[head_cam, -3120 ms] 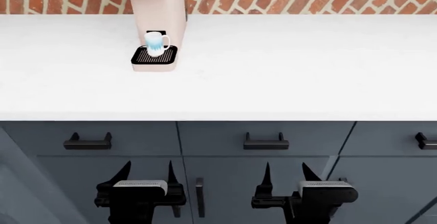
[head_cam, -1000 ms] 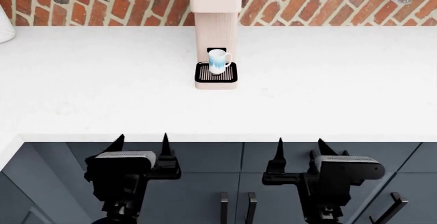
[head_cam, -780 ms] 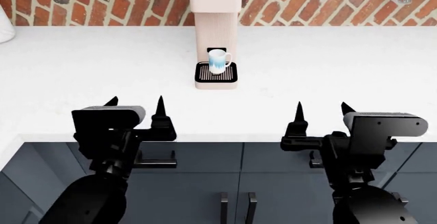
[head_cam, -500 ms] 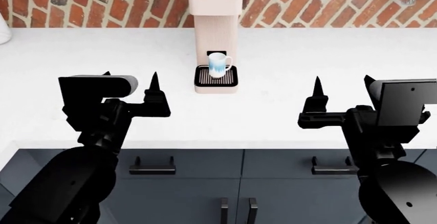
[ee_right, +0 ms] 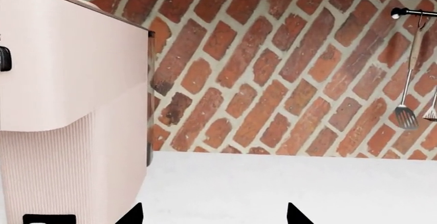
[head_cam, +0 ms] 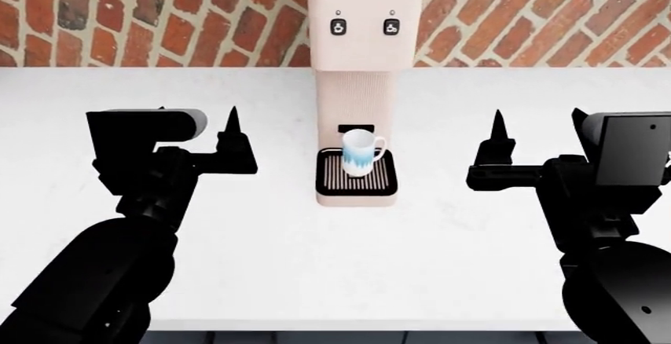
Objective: Press the button on the coffee machine to serve coffee.
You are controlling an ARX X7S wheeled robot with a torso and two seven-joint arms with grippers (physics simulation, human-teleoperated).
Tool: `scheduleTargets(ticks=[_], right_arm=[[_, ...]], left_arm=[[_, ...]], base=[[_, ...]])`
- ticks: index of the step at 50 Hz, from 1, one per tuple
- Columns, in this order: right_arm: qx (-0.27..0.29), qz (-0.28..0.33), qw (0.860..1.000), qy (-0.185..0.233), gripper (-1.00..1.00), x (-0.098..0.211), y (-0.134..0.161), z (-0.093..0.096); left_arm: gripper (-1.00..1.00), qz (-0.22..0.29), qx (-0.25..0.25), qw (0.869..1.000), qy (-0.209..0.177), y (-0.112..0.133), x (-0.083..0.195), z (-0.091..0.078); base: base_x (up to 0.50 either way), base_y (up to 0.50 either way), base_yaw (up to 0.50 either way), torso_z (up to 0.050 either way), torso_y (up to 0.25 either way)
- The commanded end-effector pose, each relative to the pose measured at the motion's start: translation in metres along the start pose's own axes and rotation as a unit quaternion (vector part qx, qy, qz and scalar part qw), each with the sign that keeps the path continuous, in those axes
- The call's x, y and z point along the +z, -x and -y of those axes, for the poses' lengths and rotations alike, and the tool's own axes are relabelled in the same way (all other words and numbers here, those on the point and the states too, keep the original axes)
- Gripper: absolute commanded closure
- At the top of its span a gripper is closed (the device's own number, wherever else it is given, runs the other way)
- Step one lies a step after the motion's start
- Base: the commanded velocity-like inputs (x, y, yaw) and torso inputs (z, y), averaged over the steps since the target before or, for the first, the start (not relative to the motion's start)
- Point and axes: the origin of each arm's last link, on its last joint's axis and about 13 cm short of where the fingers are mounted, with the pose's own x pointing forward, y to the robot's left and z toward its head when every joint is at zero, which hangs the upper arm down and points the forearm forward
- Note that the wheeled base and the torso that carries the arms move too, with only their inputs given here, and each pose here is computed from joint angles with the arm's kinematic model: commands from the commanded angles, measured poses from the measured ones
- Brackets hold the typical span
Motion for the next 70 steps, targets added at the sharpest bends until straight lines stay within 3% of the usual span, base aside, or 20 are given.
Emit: scheduleTargets(ticks=[1, 4, 6, 22, 36, 47, 49, 64, 70], right_arm=[[0.000, -0.001, 1.000, 0.002, -1.00, 0.001, 0.000, 0.000], [-0.002, 0.002, 1.000, 0.000, -1.00, 0.001, 0.000, 0.000], [-0.002, 0.001, 1.000, -0.005, -1.00, 0.004, 0.006, 0.014], [0.005, -0.004, 1.000, 0.005, -1.00, 0.009, 0.018, 0.008], [0.060, 0.000, 0.998, 0.019, -1.00, 0.026, 0.022, -0.003], [0.071, 0.027, 0.997, 0.019, -1.00, 0.050, 0.058, -0.007], [0.108, 0.032, 0.993, 0.021, -1.00, 0.060, 0.068, -0.013], [0.192, 0.026, 0.981, 0.028, -1.00, 0.076, 0.067, -0.033], [0.229, 0.024, 0.973, -0.008, -1.00, 0.079, 0.061, -0.040]], left_arm=[[-1.00, -0.004, -0.003, 1.000, 0.001, 0.001, -0.003, 0.000], [-1.00, -0.004, -0.003, 1.000, 0.002, 0.000, -0.004, 0.001], [-1.00, -0.005, -0.004, 1.000, 0.002, 0.001, -0.004, 0.001], [-1.00, -0.008, -0.003, 1.000, 0.002, 0.002, -0.008, 0.000], [-1.00, -0.014, -0.001, 1.000, 0.001, 0.003, -0.012, -0.002], [-1.00, -0.017, -0.003, 1.000, -0.001, 0.002, -0.013, -0.001], [-1.00, -0.018, -0.002, 1.000, -0.002, 0.003, -0.014, -0.001], [-1.00, -0.019, -0.003, 1.000, -0.002, 0.003, -0.015, 0.000], [-1.00, -0.019, -0.004, 1.000, 0.002, 0.002, -0.014, 0.000]], base=[[0.49, 0.21, 0.00, 0.000, 0.000], [0.49, 0.17, 0.00, 0.000, 0.000], [0.45, 0.00, 0.00, 0.000, 0.000], [0.27, 0.00, 0.00, 0.000, 0.001], [0.00, 0.00, 0.00, 0.000, 0.000], [0.00, 0.00, 0.00, 0.000, 0.000], [0.00, 0.00, 0.00, 0.000, 0.000], [0.00, 0.00, 0.00, 0.000, 0.000], [0.00, 0.00, 0.00, 0.000, 0.000]])
